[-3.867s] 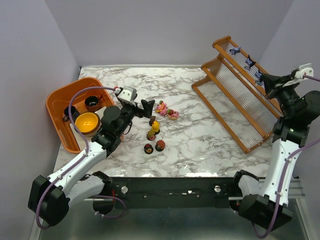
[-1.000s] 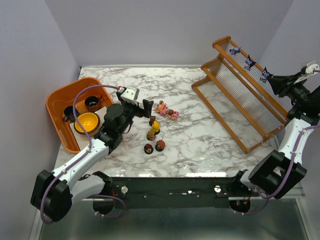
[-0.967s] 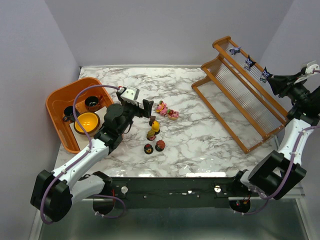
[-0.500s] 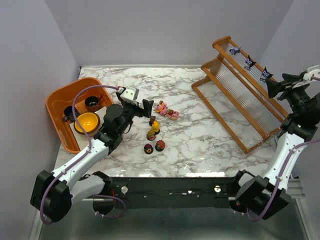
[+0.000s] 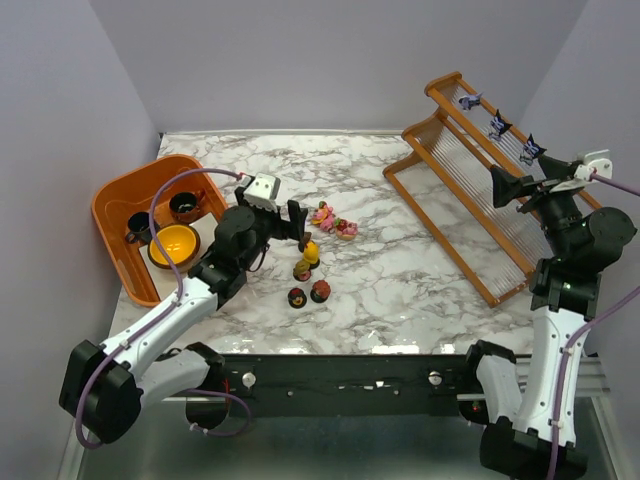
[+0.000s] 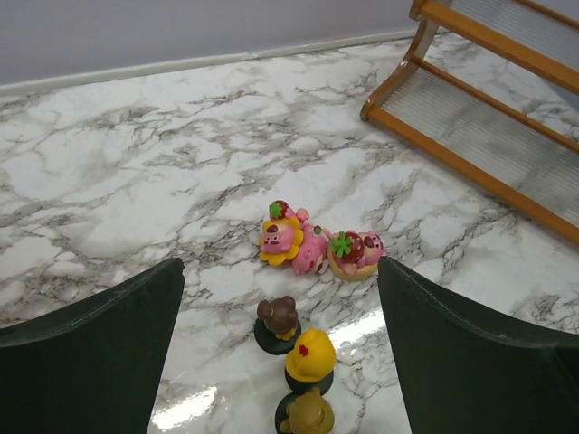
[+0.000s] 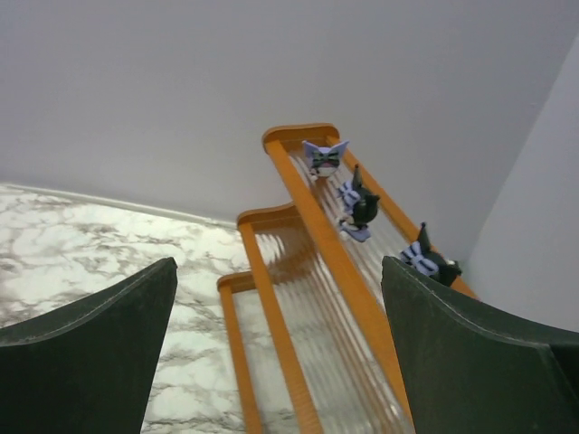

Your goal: Place and organize the plastic toys onto the shelf

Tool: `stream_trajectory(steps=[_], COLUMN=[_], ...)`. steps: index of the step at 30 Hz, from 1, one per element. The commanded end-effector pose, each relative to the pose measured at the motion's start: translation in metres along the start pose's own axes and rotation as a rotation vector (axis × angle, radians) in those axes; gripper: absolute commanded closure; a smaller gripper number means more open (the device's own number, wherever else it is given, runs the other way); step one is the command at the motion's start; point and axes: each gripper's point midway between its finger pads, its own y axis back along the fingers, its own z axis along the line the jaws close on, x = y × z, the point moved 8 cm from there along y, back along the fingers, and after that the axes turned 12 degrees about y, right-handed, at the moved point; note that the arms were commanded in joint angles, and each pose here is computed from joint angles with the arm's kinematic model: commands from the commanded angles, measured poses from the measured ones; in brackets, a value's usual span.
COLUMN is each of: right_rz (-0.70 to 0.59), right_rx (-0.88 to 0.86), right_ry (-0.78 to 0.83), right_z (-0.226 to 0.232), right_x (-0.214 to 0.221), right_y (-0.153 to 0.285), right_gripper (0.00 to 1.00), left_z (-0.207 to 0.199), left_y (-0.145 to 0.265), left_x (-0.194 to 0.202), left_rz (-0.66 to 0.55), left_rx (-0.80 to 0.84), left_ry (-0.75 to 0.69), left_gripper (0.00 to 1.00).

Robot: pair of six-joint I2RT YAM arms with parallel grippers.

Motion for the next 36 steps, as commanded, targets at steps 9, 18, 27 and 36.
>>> stream_trajectory(steps=[9, 18, 27, 36], right_rz=[0.211, 0.35, 0.559, 0.634], right_rx=[-0.199, -0.363, -0.442, -0.626], right_ry=[-0.307, -0.395, -0.456, -0.364], right_z=[0.063, 0.125, 0.187, 0.237], right_x=[0.041, 0.064, 0.11, 0.119], right_y=[0.005, 0.023, 0.051, 0.042], right_gripper=[0.0, 0.0, 0.0, 0.0], left_z=[0.008, 0.001, 0.006, 0.001], left_y=[0.03, 0.038, 0.045, 0.021], left_x=[0.008, 0.031, 0.043, 0.046], left_rz=[0.265, 0.402, 0.444, 0.454], left_rx=[-0.245, -0.244, -0.284, -0.307], left_ry=[0.099, 0.118, 0.122, 0.154], left_gripper=[0.01, 0.01, 0.01, 0.01])
